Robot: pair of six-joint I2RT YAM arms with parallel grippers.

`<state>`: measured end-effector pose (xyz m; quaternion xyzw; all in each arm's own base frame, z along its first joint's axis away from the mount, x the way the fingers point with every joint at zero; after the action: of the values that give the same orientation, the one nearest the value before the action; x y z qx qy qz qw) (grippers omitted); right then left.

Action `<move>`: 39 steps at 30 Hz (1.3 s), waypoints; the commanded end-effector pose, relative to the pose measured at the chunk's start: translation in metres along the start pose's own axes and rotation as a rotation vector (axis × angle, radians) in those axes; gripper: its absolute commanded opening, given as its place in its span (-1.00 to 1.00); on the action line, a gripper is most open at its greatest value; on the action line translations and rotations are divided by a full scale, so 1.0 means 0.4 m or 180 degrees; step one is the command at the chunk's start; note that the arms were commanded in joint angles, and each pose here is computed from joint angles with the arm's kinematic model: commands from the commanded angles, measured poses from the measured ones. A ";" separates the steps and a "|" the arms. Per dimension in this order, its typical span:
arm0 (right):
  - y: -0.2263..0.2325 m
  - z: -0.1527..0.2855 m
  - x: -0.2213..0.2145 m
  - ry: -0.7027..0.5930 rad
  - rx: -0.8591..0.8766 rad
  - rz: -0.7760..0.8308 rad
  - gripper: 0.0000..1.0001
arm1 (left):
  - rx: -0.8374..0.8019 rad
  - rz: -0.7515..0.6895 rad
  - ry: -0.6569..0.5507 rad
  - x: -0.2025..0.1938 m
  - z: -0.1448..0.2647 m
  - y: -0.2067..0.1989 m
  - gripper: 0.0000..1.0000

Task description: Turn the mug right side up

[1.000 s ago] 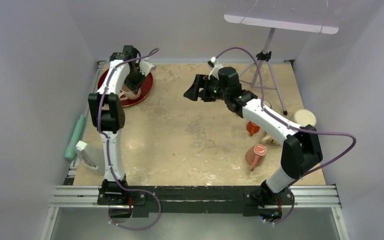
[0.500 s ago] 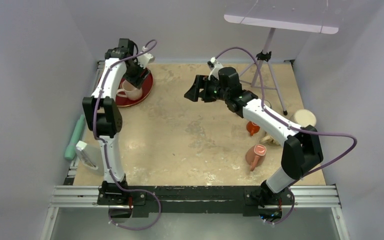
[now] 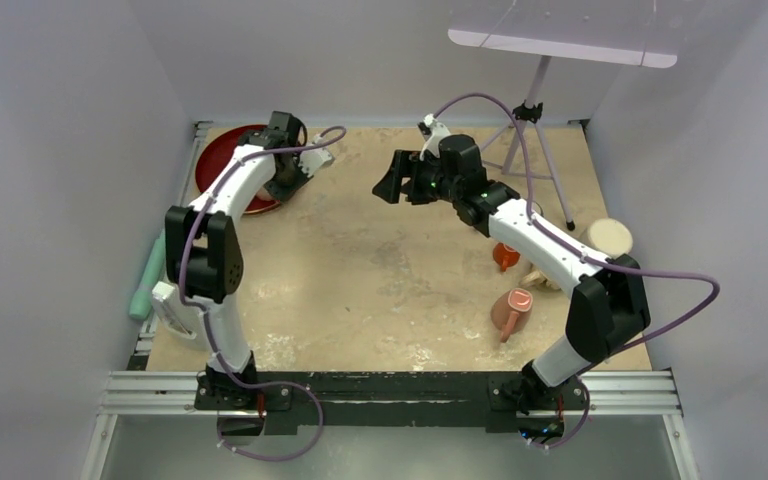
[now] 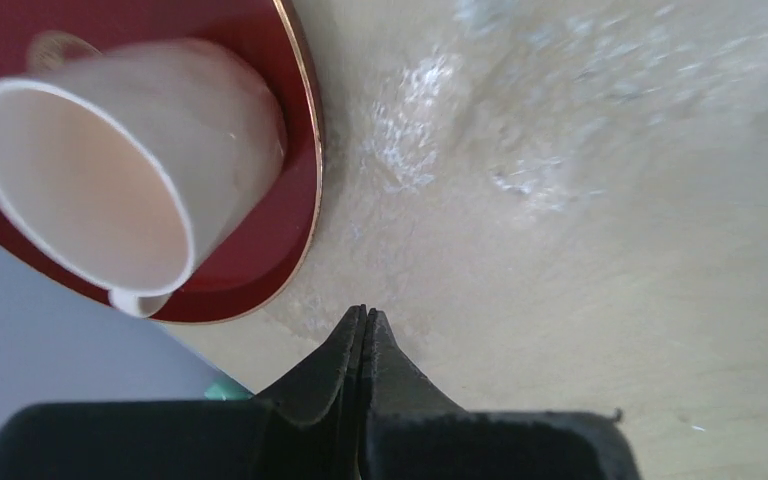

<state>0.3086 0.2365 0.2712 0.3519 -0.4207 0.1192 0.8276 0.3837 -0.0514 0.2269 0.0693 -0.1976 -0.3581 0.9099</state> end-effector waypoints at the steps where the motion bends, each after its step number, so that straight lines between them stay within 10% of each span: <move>1: 0.014 0.030 0.030 -0.0194 -0.0045 0.0134 0.64 | 0.0479 0.0014 0.0454 -0.046 -0.089 0.072 -1.00; 30: -0.004 0.044 0.024 -0.0063 -0.0362 0.0201 0.64 | 0.1570 -0.0396 0.0132 0.078 -0.366 0.307 -1.00; 39: -0.008 0.054 0.033 -0.0072 -0.0505 0.0247 0.64 | 0.1704 -0.0439 0.0195 0.055 -0.403 0.372 -0.62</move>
<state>0.3049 0.2225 0.2565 0.2774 -0.4071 0.1112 0.8631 0.5426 0.0293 0.1087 0.2971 -0.2256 -0.3611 0.8547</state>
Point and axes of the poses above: each gripper's point midway between its finger pads, its own z axis back along the fingers, its own y axis along the line the jaws close on, x = y × z, the point moved 10 cm from there along z, back along the fingers, and after that the axes turned 5 degrees about z, right-handed, at the moved point
